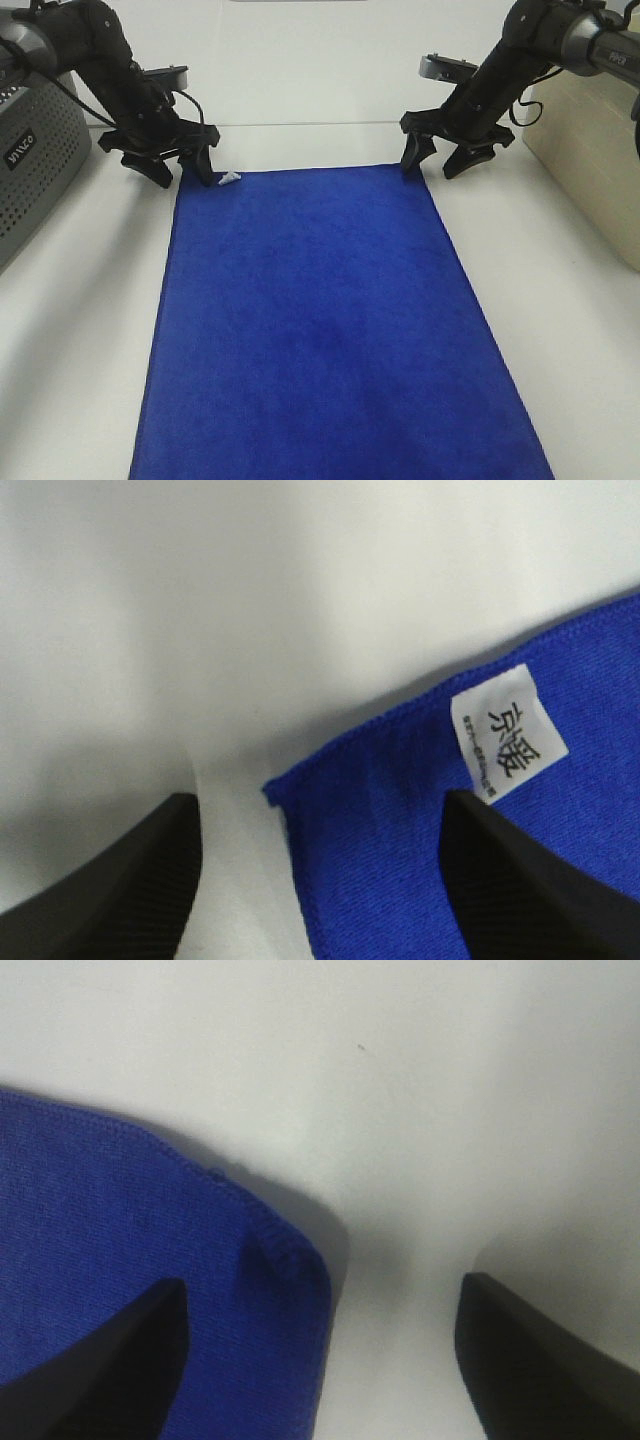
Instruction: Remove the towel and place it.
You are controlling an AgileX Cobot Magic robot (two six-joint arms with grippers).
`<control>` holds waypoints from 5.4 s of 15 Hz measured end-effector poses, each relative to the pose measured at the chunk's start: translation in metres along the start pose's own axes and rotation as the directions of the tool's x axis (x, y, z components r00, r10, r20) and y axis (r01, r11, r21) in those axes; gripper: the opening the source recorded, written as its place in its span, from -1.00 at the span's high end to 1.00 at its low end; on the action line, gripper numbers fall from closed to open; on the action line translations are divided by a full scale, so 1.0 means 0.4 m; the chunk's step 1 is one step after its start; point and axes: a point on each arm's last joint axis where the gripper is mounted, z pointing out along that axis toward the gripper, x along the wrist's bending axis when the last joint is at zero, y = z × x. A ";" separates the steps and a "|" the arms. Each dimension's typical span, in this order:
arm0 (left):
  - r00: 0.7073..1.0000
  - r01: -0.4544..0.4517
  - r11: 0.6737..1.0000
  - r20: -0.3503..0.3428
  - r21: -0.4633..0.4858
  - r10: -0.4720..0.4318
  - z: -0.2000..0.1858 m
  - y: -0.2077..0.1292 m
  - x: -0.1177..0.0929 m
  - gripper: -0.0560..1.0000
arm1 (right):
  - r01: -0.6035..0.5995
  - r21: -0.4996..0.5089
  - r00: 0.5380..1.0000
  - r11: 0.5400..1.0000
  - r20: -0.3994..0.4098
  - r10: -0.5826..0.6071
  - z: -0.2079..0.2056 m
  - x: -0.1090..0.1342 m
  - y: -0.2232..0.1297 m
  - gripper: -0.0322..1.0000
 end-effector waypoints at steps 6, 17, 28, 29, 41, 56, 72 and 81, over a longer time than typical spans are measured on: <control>0.999 -0.037 0.999 0.008 0.008 0.037 0.009 -0.002 -0.030 -0.33 | -0.001 0.005 1.000 1.000 -0.024 0.001 0.011 0.017 -0.002 -0.46; 0.993 -0.114 0.993 -0.014 0.019 0.115 0.029 -0.007 -0.074 0.47 | 0.062 -0.027 0.998 0.998 -0.021 -0.062 0.059 0.081 0.001 0.67; 0.971 -0.239 0.951 -0.068 -0.195 0.230 0.006 0.056 -0.079 0.88 | 0.068 -0.180 0.997 0.981 0.044 -0.061 0.049 0.072 0.044 0.91; 0.967 -0.255 0.938 -0.081 -0.236 0.243 -0.006 0.069 -0.081 0.88 | 0.088 -0.222 0.996 0.971 0.052 -0.078 0.032 0.077 0.061 0.91; 0.930 -0.366 0.790 -0.213 -0.492 0.298 -0.036 0.135 -0.081 0.88 | 0.186 -0.459 0.980 0.869 0.146 -0.132 -0.016 0.078 0.130 0.91; 0.889 -0.457 0.713 -0.303 -0.532 0.344 0.045 0.137 -0.078 0.88 | 0.198 -0.500 0.976 0.843 0.185 -0.119 0.041 0.048 0.127 0.91; 0.910 -0.411 0.692 -0.310 -0.594 0.275 0.075 0.141 -0.063 -0.26 | 0.166 -0.473 0.979 0.866 0.185 -0.087 0.069 -0.007 0.111 -0.45; 0.965 -0.229 0.909 -0.207 -0.348 0.163 -0.179 0.107 -0.121 -0.53 | 0.143 -0.253 0.990 0.957 0.038 -0.138 -0.219 0.123 0.100 -0.64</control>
